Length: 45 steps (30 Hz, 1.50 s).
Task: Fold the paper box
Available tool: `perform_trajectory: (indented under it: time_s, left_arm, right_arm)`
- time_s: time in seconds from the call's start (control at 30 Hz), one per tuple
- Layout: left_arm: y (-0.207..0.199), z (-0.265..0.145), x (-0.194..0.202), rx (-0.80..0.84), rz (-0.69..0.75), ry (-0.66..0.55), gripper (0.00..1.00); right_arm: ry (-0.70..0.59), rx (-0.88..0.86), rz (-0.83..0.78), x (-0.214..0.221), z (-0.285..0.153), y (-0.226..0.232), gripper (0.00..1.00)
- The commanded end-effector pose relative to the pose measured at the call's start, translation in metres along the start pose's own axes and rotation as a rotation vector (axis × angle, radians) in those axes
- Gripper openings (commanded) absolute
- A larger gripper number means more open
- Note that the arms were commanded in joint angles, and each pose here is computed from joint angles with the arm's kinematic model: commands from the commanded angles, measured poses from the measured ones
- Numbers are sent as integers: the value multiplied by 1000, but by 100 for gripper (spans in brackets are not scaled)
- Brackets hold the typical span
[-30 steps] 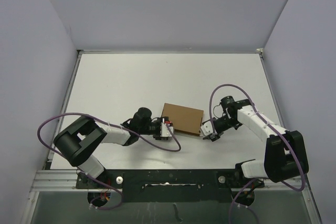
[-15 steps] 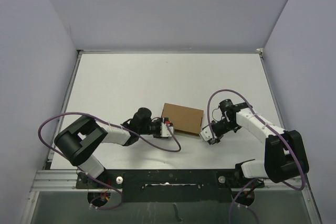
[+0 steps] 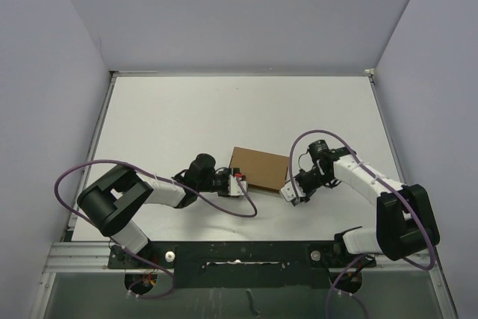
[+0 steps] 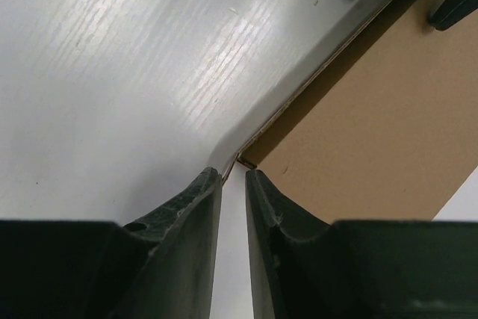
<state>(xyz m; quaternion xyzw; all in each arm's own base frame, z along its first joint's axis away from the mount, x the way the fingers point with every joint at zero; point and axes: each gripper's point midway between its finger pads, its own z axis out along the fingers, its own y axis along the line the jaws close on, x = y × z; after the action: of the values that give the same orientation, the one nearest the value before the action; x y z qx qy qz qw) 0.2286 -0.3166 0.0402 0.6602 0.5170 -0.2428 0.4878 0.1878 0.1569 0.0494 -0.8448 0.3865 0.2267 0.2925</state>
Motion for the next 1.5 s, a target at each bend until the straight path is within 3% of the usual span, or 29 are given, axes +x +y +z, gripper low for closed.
perform_trajectory:
  time_s: [0.0,1.0,1.27,1.47]
  left_arm:
    - [-2,0,1,4,1,-6,40]
    - [-6,-1,3,25,-25,-3,39]
    - [-6,-1,4,32,-32,-3,39]
    - [-6,-1,3,36,-34,-4,39]
  right_arm:
    - [16,-18,1,5,5,2,22]
    - [95,-76,-12,9,20,2,14]
    - [70,-50,-40,-1,17,1,27]
    - [84,-32,-33,3,14,-1,28]
